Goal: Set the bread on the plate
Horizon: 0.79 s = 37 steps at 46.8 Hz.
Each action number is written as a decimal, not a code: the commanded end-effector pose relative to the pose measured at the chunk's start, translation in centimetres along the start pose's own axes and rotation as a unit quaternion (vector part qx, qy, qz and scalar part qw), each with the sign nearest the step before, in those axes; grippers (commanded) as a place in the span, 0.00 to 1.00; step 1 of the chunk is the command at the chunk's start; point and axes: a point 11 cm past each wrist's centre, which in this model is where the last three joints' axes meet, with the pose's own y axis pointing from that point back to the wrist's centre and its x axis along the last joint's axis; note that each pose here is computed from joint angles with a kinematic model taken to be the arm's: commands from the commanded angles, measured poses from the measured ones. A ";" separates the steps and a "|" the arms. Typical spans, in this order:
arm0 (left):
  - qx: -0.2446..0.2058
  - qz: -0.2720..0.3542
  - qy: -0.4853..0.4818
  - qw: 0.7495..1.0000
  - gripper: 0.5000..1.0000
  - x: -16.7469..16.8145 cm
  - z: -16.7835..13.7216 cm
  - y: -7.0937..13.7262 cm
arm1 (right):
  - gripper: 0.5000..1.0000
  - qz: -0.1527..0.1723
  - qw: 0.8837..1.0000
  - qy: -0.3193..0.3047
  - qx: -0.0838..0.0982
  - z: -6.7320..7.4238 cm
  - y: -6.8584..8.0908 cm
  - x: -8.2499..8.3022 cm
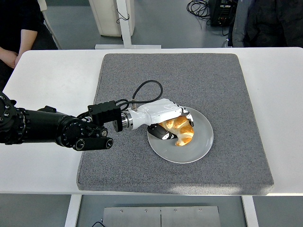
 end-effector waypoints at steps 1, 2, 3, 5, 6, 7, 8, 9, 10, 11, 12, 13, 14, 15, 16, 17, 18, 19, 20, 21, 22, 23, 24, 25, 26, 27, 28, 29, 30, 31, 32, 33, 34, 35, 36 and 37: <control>0.004 0.002 0.003 1.000 0.13 0.0 -0.1 0.0 | 1.00 0.001 1.000 0.000 0.000 0.0 0.0 0.0; 0.005 0.002 0.004 1.000 0.14 -0.1 -0.2 0.0 | 1.00 0.000 1.000 0.000 0.000 0.0 0.0 0.0; 0.005 0.002 0.004 1.000 0.14 -0.1 -0.2 0.0 | 1.00 0.000 1.000 0.000 -0.001 0.1 0.0 0.0; 0.005 0.002 0.006 1.000 0.16 -0.1 -0.1 0.1 | 1.00 0.000 1.000 0.000 0.000 0.0 0.0 0.0; 0.005 0.002 0.005 1.000 0.16 -0.1 -0.2 0.0 | 1.00 0.000 1.000 0.000 0.000 0.0 0.0 0.0; 0.005 0.002 0.005 1.000 0.17 -0.1 -0.1 0.0 | 1.00 0.000 1.000 0.000 0.000 0.0 0.0 0.0; 0.006 0.002 0.005 1.000 0.17 -0.1 -0.2 0.1 | 1.00 0.000 1.000 0.000 0.000 0.0 0.0 0.0; 0.006 0.002 0.005 1.000 0.17 -0.1 -0.2 0.0 | 1.00 0.000 1.000 0.000 0.000 0.0 0.0 0.0; 0.006 0.002 0.005 1.000 0.18 -0.1 -0.2 0.1 | 1.00 0.000 1.000 0.000 0.000 0.0 0.0 0.0; 0.006 0.002 0.005 1.000 0.19 -0.1 -0.2 0.1 | 1.00 0.000 1.000 0.000 0.000 0.0 0.0 0.0; 0.006 0.003 0.006 1.000 0.20 -0.1 -0.2 0.0 | 1.00 0.000 1.000 0.000 -0.001 0.1 0.0 0.0; 0.006 0.003 0.006 1.000 0.22 -0.1 -0.2 0.0 | 1.00 -0.001 1.000 0.000 0.000 0.0 0.0 -0.1; 0.006 0.002 0.007 1.000 0.23 -0.1 -0.1 0.0 | 1.00 0.000 1.000 0.000 0.000 0.0 0.0 0.0; 0.006 0.003 0.006 1.000 0.24 -0.1 -0.1 0.0 | 1.00 -0.001 1.000 0.000 0.000 0.0 0.0 -0.1; 0.005 0.002 0.007 1.000 0.25 -0.1 -0.1 0.0 | 1.00 0.000 1.000 0.000 0.000 0.0 0.0 0.0; 0.006 0.002 0.007 1.000 0.26 -0.1 -0.1 0.0 | 1.00 0.000 1.000 0.000 0.000 0.0 0.0 0.0; 0.006 0.002 0.006 1.000 0.27 -0.1 -0.1 0.0 | 1.00 0.000 1.000 0.000 0.000 0.0 0.0 0.0; 0.005 0.002 0.007 1.000 0.28 -0.1 -0.1 0.0 | 1.00 0.000 1.000 0.000 0.000 0.0 0.0 0.0; 0.006 0.002 0.006 1.000 0.28 -0.1 -0.1 0.0 | 1.00 0.000 1.000 0.000 0.000 0.0 0.0 0.0; 0.005 0.002 0.007 1.000 0.28 -0.1 -0.1 0.0 | 1.00 0.000 1.000 0.000 0.000 0.0 0.0 0.0; 0.006 0.002 0.006 1.000 0.29 -0.1 -0.1 0.0 | 1.00 0.000 1.000 0.000 0.000 0.0 0.0 0.0; 0.005 0.003 0.006 1.000 0.30 0.0 -0.1 -0.1 | 1.00 0.000 1.000 0.000 0.000 0.0 0.0 0.0; 0.005 0.003 0.006 1.000 0.31 0.0 -0.1 -0.1 | 1.00 0.000 1.000 0.000 0.000 0.0 0.0 0.0; 0.004 0.003 0.007 1.000 0.32 0.0 0.0 -0.1 | 1.00 0.000 1.000 0.000 0.000 0.0 0.0 0.0; 0.005 0.004 0.008 1.000 0.34 0.0 0.0 -0.1 | 1.00 -0.001 1.000 0.000 0.000 0.0 0.0 -0.1; 0.005 0.005 0.007 1.000 0.36 0.1 0.0 -0.1 | 1.00 0.000 1.000 0.000 0.000 0.0 0.0 0.0; 0.005 0.006 0.008 1.000 0.38 0.1 0.0 -0.2 | 1.00 0.000 1.000 0.000 0.000 0.0 0.0 0.0; 0.005 0.006 0.010 1.000 0.40 0.0 0.0 -0.2 | 1.00 0.000 1.000 0.000 -0.001 0.1 0.0 0.0; 0.005 0.006 0.010 1.000 0.42 0.0 0.0 -0.2 | 1.00 0.000 1.000 0.000 0.000 0.0 0.0 0.0; 0.005 0.006 0.010 1.000 0.43 0.0 0.0 -0.2 | 1.00 0.000 1.000 0.000 0.000 0.0 0.0 0.0; 0.005 0.007 0.010 1.000 0.44 0.1 0.1 -0.2 | 1.00 0.000 1.000 0.000 0.000 0.0 0.0 0.0; 0.005 0.006 0.010 1.000 0.45 0.1 0.0 -0.1 | 1.00 0.000 1.000 0.000 0.000 0.0 0.0 0.0; 0.006 0.006 0.010 1.000 0.46 0.0 0.0 -0.2 | 1.00 0.000 1.000 0.000 0.000 0.0 0.0 0.0; 0.006 0.007 0.011 1.000 0.47 0.1 0.0 -0.2 | 1.00 0.000 1.000 0.000 0.000 0.0 0.0 0.0; 0.007 0.006 0.011 1.000 0.48 0.0 0.0 -0.1 | 1.00 0.000 1.000 0.000 0.000 0.0 0.0 0.0; 0.007 0.006 0.012 1.000 0.49 0.0 0.0 -0.1 | 1.00 0.000 1.000 0.000 0.000 0.0 0.0 0.0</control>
